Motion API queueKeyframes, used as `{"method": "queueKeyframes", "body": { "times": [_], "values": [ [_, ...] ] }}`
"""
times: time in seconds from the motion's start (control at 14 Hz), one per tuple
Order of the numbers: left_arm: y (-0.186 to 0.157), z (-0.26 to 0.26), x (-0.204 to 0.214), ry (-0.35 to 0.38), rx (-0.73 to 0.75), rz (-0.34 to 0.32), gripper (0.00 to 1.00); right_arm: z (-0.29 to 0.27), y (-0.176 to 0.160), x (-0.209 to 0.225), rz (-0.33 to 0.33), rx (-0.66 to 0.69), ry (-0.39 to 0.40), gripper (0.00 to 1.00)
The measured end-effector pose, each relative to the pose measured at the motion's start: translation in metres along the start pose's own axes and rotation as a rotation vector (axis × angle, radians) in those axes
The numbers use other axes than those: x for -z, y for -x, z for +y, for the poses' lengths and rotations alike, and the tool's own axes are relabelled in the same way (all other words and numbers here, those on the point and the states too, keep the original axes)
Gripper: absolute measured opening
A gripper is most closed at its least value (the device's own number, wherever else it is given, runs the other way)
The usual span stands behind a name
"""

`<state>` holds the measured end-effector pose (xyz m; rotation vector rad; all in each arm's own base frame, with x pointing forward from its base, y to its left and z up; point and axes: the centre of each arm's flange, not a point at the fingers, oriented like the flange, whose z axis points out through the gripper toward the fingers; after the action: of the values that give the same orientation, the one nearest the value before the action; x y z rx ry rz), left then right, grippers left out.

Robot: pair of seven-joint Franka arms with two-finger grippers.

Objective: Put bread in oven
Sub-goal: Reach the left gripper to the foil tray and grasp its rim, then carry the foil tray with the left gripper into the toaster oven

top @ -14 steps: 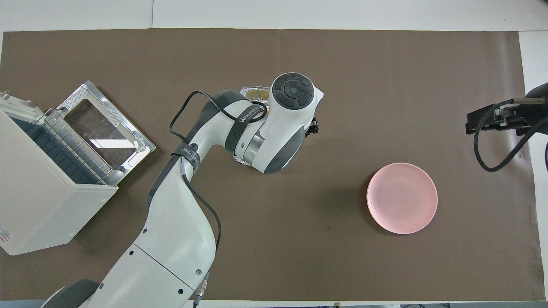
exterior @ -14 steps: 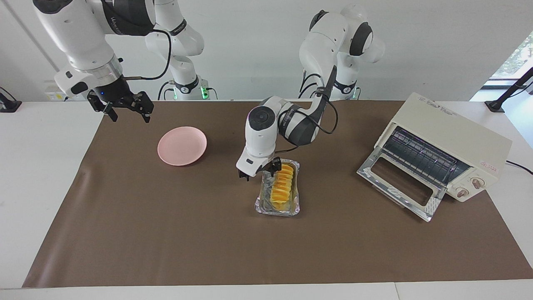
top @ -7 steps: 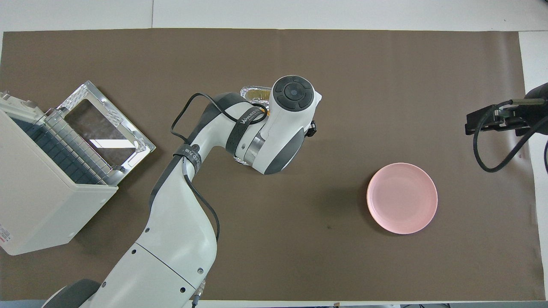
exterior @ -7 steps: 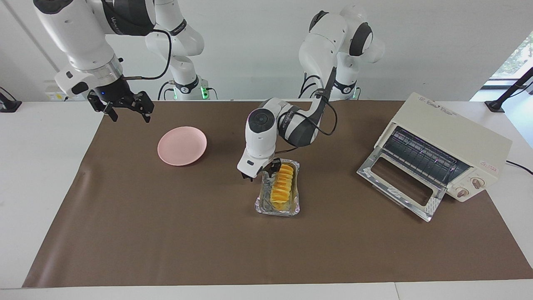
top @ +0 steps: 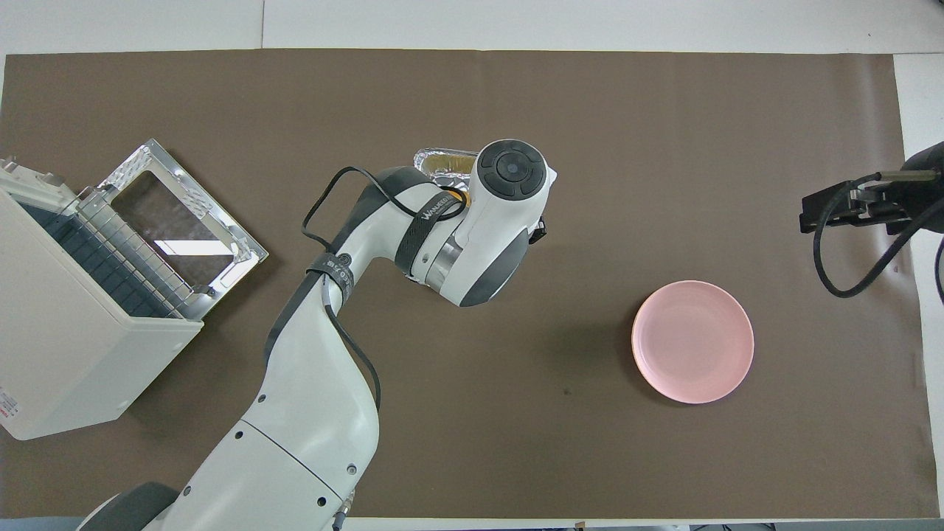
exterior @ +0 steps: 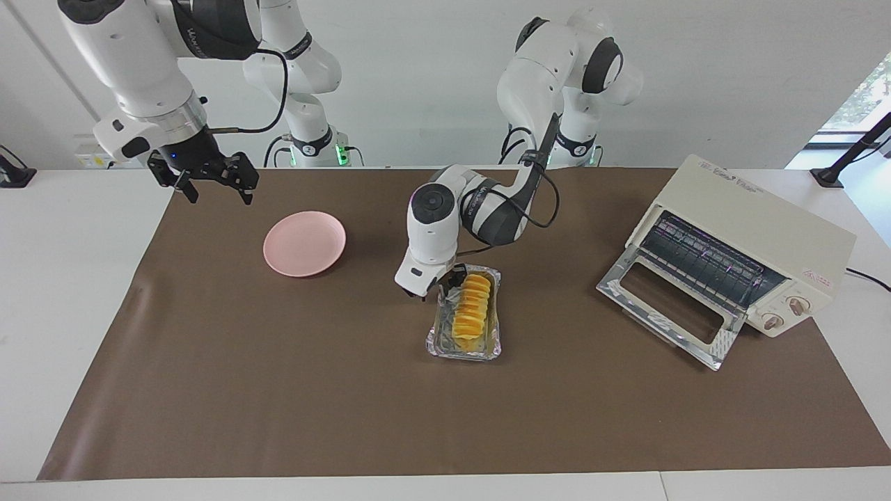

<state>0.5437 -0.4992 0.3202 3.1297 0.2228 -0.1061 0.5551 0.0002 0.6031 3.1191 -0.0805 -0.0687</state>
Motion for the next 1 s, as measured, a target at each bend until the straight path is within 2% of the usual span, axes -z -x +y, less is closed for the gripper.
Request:
{"method": "queueKeyframes", "body": {
  "times": [0.14, 0.29, 0.64, 0.79, 1.0],
  "values": [
    [-0.002, -0.002, 0.000, -0.001, 0.006, 0.001, 0.22, 0.000, 0.000, 0.000, 0.000, 0.000, 0.000, 1.00],
    [-0.005, -0.004, 0.000, -0.002, 0.013, 0.002, 0.02, 0.000, 0.000, 0.000, 0.000, 0.000, 0.000, 1.00],
    [-0.013, -0.013, 0.008, -0.001, 0.041, -0.003, 0.02, 0.000, 0.000, 0.000, 0.000, 0.000, 0.000, 1.00],
    [-0.028, -0.033, 0.030, -0.023, 0.082, -0.016, 0.02, 0.000, 0.000, 0.000, 0.000, 0.000, 0.000, 1.00],
    [-0.067, -0.091, 0.075, -0.055, 0.195, -0.008, 0.02, 0.000, 0.000, 0.000, 0.000, 0.000, 0.000, 1.00]
  ]
}}
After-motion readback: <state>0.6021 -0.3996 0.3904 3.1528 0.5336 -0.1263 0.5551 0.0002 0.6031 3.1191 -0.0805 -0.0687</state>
